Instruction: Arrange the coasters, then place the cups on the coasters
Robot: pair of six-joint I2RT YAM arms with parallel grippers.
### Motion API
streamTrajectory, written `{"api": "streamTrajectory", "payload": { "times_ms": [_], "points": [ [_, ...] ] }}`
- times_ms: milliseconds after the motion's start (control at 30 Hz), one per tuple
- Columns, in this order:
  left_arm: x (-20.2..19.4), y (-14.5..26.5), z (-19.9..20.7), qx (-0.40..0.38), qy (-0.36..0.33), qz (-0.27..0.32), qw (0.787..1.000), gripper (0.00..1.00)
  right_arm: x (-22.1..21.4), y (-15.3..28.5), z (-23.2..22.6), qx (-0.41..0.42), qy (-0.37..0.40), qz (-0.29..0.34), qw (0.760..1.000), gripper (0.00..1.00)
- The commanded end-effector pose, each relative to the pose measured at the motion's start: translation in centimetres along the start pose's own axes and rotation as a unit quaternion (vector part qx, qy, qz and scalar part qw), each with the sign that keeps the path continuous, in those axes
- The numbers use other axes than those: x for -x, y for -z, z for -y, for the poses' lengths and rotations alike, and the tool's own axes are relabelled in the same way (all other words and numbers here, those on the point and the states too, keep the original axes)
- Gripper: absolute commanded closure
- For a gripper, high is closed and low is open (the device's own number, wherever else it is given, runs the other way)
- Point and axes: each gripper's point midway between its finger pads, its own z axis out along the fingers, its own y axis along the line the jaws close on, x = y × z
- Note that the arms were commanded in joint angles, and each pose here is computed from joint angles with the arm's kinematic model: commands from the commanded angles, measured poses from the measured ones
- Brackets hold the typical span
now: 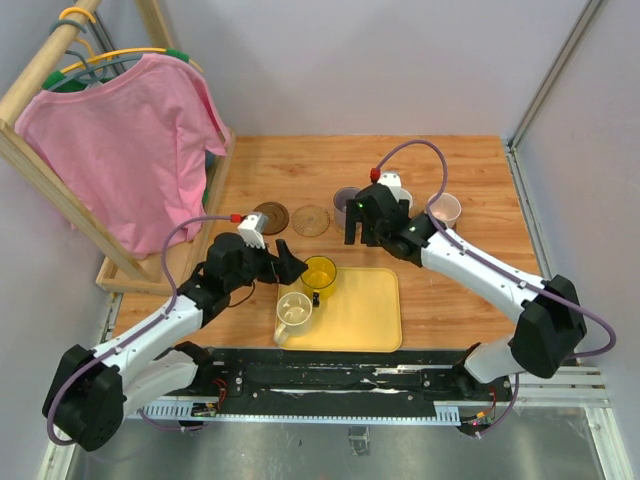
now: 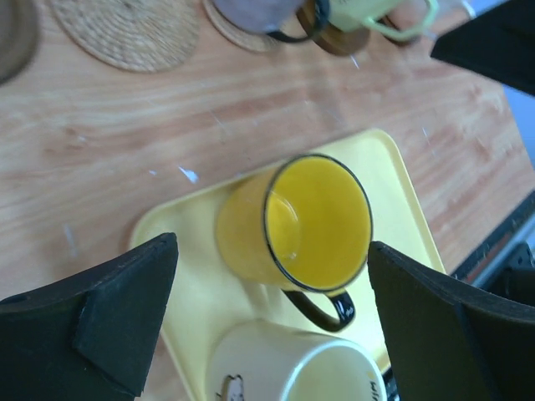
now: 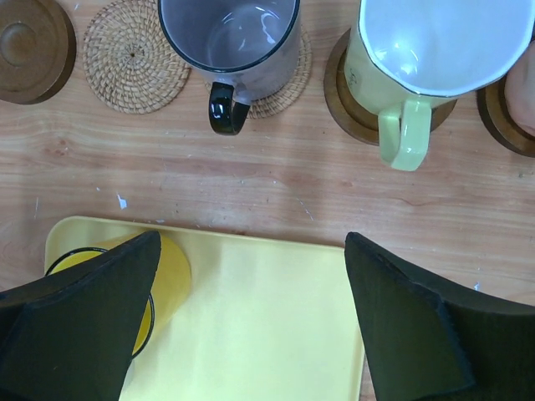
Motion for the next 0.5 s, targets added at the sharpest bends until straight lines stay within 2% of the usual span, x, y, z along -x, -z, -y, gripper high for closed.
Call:
{"api": "streamTrajectory", "payload": {
  "times_ms": [0, 167, 467],
  "points": [
    [-2.5, 0.2, 2.3, -0.036, -0.024, -0.051, 0.998, 0.00, 0.5, 0.6, 0.3, 0.005, 0.002, 0.025, 1.000, 0.07],
    [-4.0, 0.0, 3.3, -0.035, -0.054, -0.088, 0.994, 0.00, 0.3, 1.0, 0.4, 0.011, -0.002, 0.027, 1.000, 0.07],
    [-5.3, -1.1, 4.2, -0.033, -0.073, -0.120, 0.990, 0.00, 0.0, 1.3, 0.7, 0.014, -0.008, 0.033, 0.999, 0.07]
  ]
}}
